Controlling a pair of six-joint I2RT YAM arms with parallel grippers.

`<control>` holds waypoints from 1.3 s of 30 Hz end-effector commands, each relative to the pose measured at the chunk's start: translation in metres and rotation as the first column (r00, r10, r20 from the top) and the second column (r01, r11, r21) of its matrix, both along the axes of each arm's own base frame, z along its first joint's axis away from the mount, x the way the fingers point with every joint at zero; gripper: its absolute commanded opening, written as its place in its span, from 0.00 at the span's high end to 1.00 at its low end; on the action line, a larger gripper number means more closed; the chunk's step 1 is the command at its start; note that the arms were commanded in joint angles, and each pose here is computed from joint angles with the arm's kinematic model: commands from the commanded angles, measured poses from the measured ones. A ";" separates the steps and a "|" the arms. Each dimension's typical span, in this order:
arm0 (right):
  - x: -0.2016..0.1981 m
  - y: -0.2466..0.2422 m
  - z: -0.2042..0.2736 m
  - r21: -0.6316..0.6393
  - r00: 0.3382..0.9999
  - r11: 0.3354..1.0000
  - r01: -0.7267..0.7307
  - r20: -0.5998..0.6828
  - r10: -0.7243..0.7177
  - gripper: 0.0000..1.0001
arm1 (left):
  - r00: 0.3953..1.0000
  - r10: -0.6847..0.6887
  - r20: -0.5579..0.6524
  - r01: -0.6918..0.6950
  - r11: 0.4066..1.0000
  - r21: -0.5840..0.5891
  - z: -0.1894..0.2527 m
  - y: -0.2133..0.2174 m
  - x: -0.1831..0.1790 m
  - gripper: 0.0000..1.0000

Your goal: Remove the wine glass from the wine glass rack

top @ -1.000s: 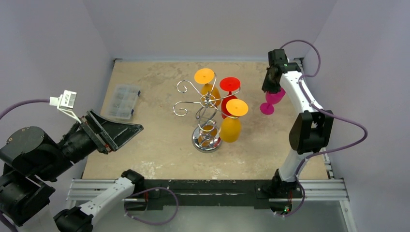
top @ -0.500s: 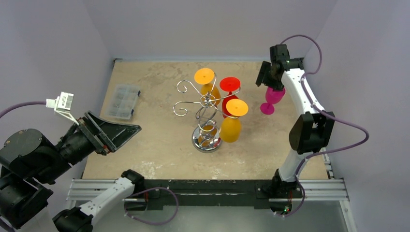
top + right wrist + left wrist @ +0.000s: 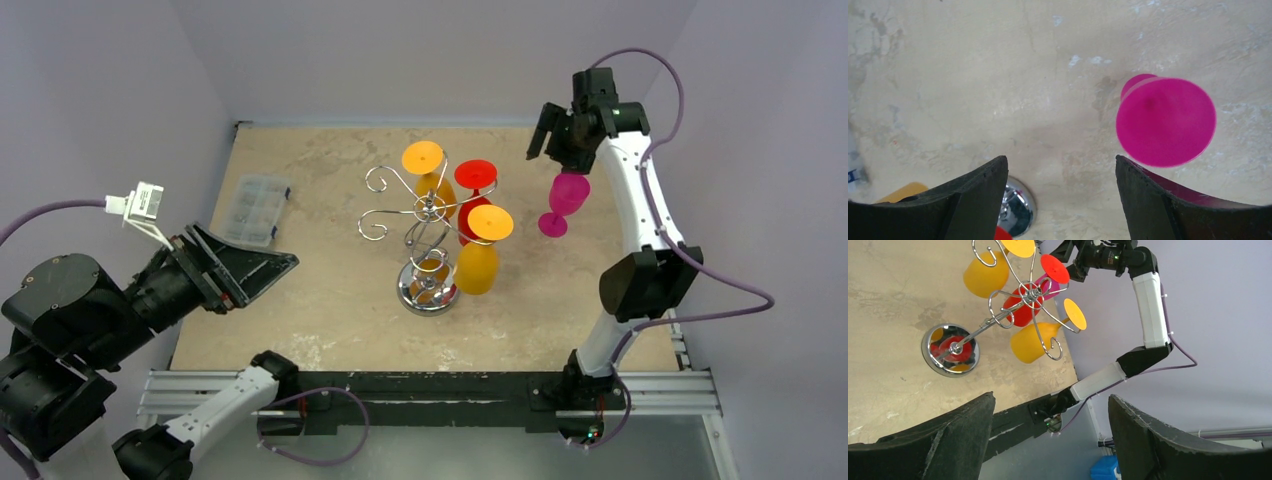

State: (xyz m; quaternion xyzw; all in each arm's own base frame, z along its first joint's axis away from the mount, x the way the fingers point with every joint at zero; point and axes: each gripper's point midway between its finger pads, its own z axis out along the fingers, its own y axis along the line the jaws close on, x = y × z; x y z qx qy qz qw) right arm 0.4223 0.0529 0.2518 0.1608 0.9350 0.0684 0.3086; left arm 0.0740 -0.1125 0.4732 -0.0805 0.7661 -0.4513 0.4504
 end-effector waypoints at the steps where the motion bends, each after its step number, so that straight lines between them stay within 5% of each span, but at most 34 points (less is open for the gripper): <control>1: -0.028 0.028 0.055 0.172 0.995 0.983 -0.066 0.087 0.052 0.23 | 0.999 -0.023 0.037 0.022 1.000 0.015 0.009 -0.005 0.005 0.18; 14: -0.088 0.066 0.115 0.448 0.972 0.883 -0.140 0.232 0.036 0.21 | 0.997 -0.068 -0.044 0.069 0.997 0.041 -0.007 -0.012 0.002 0.13; 16: -0.095 0.070 0.124 0.479 0.969 0.865 -0.149 0.244 0.032 0.21 | 0.998 -0.031 -0.049 0.033 0.999 0.035 -0.010 -0.007 0.004 0.03; 21: -0.115 0.088 0.144 0.595 0.967 0.780 -0.193 0.250 0.049 0.18 | 0.993 -0.048 -0.110 0.053 0.998 0.044 -0.016 -0.011 0.004 0.00; 29: -0.146 0.111 0.167 0.771 0.965 0.593 -0.232 0.260 0.040 0.07 | 0.996 -0.077 -0.033 0.078 0.996 0.041 -0.005 -0.013 0.003 0.00; 39: -0.175 0.111 0.148 0.798 0.981 0.574 -0.180 0.189 0.045 0.21 | 0.996 -0.083 -0.028 0.084 0.996 0.031 -0.009 -0.016 0.005 0.02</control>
